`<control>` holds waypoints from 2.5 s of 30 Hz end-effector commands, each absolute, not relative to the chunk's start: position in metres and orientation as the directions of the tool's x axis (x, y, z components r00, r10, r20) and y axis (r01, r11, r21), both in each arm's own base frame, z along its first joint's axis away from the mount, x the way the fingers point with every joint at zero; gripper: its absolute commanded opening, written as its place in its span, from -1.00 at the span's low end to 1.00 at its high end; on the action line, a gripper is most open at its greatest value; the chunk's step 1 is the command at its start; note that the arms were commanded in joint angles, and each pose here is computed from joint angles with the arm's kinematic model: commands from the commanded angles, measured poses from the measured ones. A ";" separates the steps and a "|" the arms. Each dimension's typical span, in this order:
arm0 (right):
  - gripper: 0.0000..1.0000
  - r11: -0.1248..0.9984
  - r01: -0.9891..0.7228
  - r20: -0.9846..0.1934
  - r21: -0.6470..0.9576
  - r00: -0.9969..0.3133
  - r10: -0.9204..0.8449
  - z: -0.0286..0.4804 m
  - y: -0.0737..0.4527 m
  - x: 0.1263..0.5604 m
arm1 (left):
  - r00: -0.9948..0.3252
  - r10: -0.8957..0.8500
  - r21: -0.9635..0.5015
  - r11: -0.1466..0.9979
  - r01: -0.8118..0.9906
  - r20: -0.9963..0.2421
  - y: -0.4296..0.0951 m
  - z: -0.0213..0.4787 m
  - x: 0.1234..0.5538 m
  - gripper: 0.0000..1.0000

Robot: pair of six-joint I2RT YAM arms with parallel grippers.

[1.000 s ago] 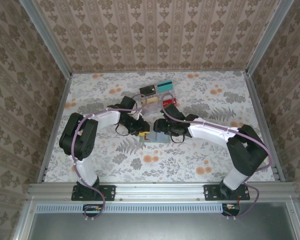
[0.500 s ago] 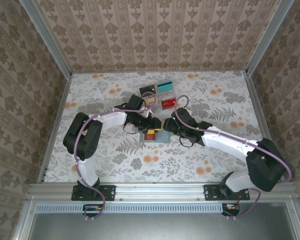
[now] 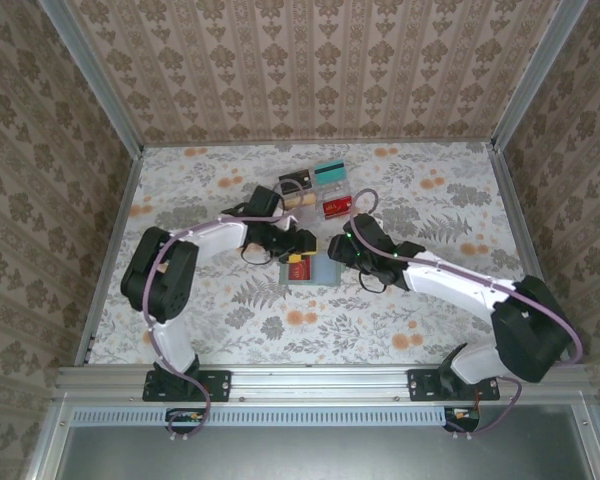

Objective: Take the credit cards out of the card holder

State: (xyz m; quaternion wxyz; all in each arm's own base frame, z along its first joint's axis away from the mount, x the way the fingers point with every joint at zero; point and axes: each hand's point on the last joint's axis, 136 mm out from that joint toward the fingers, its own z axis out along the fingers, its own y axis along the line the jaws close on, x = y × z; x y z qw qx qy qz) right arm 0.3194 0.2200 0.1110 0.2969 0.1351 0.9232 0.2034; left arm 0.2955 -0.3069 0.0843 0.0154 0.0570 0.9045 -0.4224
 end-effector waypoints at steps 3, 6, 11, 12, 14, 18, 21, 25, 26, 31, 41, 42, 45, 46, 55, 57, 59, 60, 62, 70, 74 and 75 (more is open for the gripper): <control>0.14 0.826 0.029 -0.421 0.563 -0.850 0.317 0.108 0.266 0.328 | -0.995 0.011 -0.716 0.693 0.081 -0.101 -0.269 0.084 0.302 -0.07; 0.06 0.808 0.030 -0.368 0.589 -0.880 0.301 0.096 0.283 0.332 | -0.996 -0.037 -0.700 0.713 0.031 -0.082 -0.250 0.076 0.307 -0.12; -0.08 0.794 0.030 -0.284 0.607 -0.925 0.252 0.077 0.309 0.334 | -0.998 -0.038 -0.690 0.724 0.008 -0.052 -0.246 0.064 0.301 -0.22; -0.12 0.796 0.039 -0.272 0.604 -0.929 0.252 0.072 0.310 0.333 | -0.998 -0.038 -0.689 0.724 0.005 -0.048 -0.246 0.063 0.301 -0.25; -0.19 0.806 0.071 -0.254 0.587 -0.930 0.266 0.063 0.308 0.335 | -0.998 -0.039 -0.688 0.726 -0.002 -0.039 -0.246 0.060 0.300 -0.31; -0.28 0.816 0.104 -0.236 0.569 -0.930 0.283 0.052 0.301 0.336 | -0.999 -0.037 -0.689 0.725 -0.005 -0.032 -0.249 0.055 0.300 -0.40; -0.36 0.828 0.099 -0.240 0.552 -0.932 0.271 0.046 0.299 0.337 | -0.999 -0.034 -0.688 0.726 -0.014 -0.014 -0.253 0.048 0.299 -0.51; -0.46 0.828 0.089 -0.239 0.554 -0.935 0.261 0.041 0.302 0.339 | -1.000 -0.024 -0.685 0.728 -0.018 0.000 -0.257 0.043 0.298 -0.60; -0.48 0.827 0.086 -0.239 0.556 -0.936 0.258 0.040 0.303 0.338 | -1.000 -0.024 -0.686 0.728 -0.017 -0.001 -0.257 0.042 0.299 -0.62; -0.50 0.834 0.091 -0.245 0.544 -0.933 0.262 0.037 0.300 0.341 | -0.999 -0.040 -0.645 0.764 -0.040 0.014 -0.251 0.034 0.296 -0.73; -0.57 0.814 0.065 -0.249 0.577 -0.935 0.251 0.033 0.306 0.343 | -0.998 -0.059 -0.625 0.778 -0.066 0.032 -0.248 0.025 0.293 -0.81; -0.58 0.810 0.058 -0.252 0.583 -0.935 0.249 0.034 0.307 0.343 | -0.998 -0.059 -0.624 0.778 -0.065 0.031 -0.248 0.025 0.293 -0.81; -0.58 0.802 0.052 -0.256 0.596 -0.934 0.250 0.035 0.308 0.343 | -0.998 -0.059 -0.618 0.784 -0.069 0.037 -0.246 0.021 0.291 -0.82; -0.57 0.801 0.051 -0.254 0.597 -0.935 0.249 0.035 0.309 0.344 | -0.997 -0.058 -0.617 0.784 -0.071 0.040 -0.246 0.019 0.290 -0.82; -0.56 0.805 0.080 -0.227 0.587 -0.939 0.259 0.024 0.305 0.342 | -0.996 -0.067 -0.606 0.791 -0.086 0.054 -0.243 0.011 0.287 -0.84; -0.56 0.807 0.091 -0.218 0.584 -0.940 0.264 0.021 0.304 0.341 | -0.996 -0.065 -0.601 0.794 -0.087 0.059 -0.243 0.009 0.286 -0.85; -0.56 0.807 0.100 -0.214 0.582 -0.939 0.271 0.019 0.303 0.342 | -0.996 -0.063 -0.595 0.799 -0.085 0.059 -0.241 0.008 0.285 -0.85; -0.57 0.808 0.105 -0.208 0.580 -0.940 0.272 0.017 0.302 0.341 | -0.996 -0.064 -0.590 0.802 -0.087 0.060 -0.240 0.007 0.285 -0.85; -0.64 0.802 0.106 -0.204 0.587 -0.940 0.274 0.017 0.303 0.341 | -0.996 -0.064 -0.586 0.805 -0.089 0.063 -0.240 0.006 0.284 -0.86; -0.77 0.755 0.090 -0.214 0.650 -0.931 0.295 0.029 0.307 0.345 | -0.996 -0.060 -0.576 0.813 -0.090 0.070 -0.238 0.002 0.282 -0.87; -0.84 0.754 0.088 -0.238 0.651 -0.919 0.313 0.036 0.299 0.347 | -0.997 -0.053 -0.590 0.804 -0.078 0.059 -0.239 0.007 0.283 -0.82; -0.84 0.758 0.088 -0.245 0.647 -0.917 0.315 0.036 0.296 0.347 | -0.997 -0.048 -0.596 0.800 -0.070 0.052 -0.241 0.010 0.285 -0.79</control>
